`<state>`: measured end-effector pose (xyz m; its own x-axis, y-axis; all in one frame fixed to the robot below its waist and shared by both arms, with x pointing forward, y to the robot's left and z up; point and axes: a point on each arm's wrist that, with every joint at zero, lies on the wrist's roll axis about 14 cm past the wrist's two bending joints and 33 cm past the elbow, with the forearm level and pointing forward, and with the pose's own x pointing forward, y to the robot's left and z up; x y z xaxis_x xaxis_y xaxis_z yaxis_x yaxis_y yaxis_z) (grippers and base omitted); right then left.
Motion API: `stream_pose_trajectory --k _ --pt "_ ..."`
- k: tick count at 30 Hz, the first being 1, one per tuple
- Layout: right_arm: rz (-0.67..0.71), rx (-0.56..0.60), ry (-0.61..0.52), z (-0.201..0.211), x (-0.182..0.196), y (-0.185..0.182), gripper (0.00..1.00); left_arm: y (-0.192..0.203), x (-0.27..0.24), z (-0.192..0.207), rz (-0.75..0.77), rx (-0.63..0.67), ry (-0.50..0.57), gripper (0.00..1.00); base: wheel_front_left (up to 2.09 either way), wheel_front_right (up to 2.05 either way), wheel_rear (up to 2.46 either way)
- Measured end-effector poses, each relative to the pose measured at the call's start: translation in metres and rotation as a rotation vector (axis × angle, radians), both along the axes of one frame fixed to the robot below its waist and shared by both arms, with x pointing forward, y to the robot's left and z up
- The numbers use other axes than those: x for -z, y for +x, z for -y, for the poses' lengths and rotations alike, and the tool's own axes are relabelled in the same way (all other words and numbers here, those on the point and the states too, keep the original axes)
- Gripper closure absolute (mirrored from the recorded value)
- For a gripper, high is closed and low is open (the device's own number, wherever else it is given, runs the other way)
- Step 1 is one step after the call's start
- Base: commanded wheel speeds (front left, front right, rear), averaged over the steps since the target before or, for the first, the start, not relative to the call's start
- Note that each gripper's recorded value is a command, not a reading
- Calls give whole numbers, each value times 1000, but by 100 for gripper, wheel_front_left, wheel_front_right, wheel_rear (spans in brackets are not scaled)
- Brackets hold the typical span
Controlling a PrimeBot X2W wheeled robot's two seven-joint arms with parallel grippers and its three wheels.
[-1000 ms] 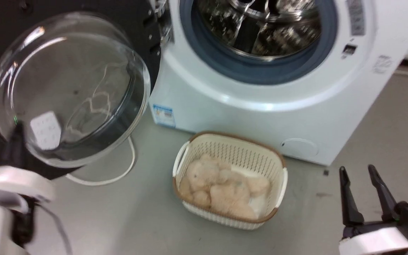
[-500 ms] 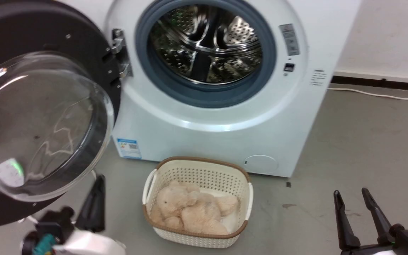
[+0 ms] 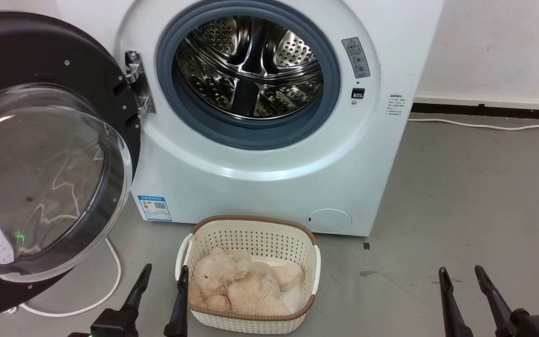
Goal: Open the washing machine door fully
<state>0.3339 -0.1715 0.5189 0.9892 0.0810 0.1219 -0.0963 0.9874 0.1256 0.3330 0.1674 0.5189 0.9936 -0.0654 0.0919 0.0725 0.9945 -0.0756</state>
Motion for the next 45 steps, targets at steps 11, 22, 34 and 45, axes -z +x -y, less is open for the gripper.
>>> stream_pose_trajectory --k 11,22,34,45 --pt "-10 -2 10 -1 4 -2 0 0 -2 -2 6 -27 -4 0 0 0 0" --pt "-21 -6 8 -2 6 -1 100 1 -1 -4 -4 -37 -4 100 0 0 0" --pt "-42 -10 -11 -3 9 1 100 3 0 -5 -11 -38 11 100 0 0 0" --pt "-56 -16 -30 -4 9 4 100 7 0 -4 -21 -39 18 100 0 0 0"
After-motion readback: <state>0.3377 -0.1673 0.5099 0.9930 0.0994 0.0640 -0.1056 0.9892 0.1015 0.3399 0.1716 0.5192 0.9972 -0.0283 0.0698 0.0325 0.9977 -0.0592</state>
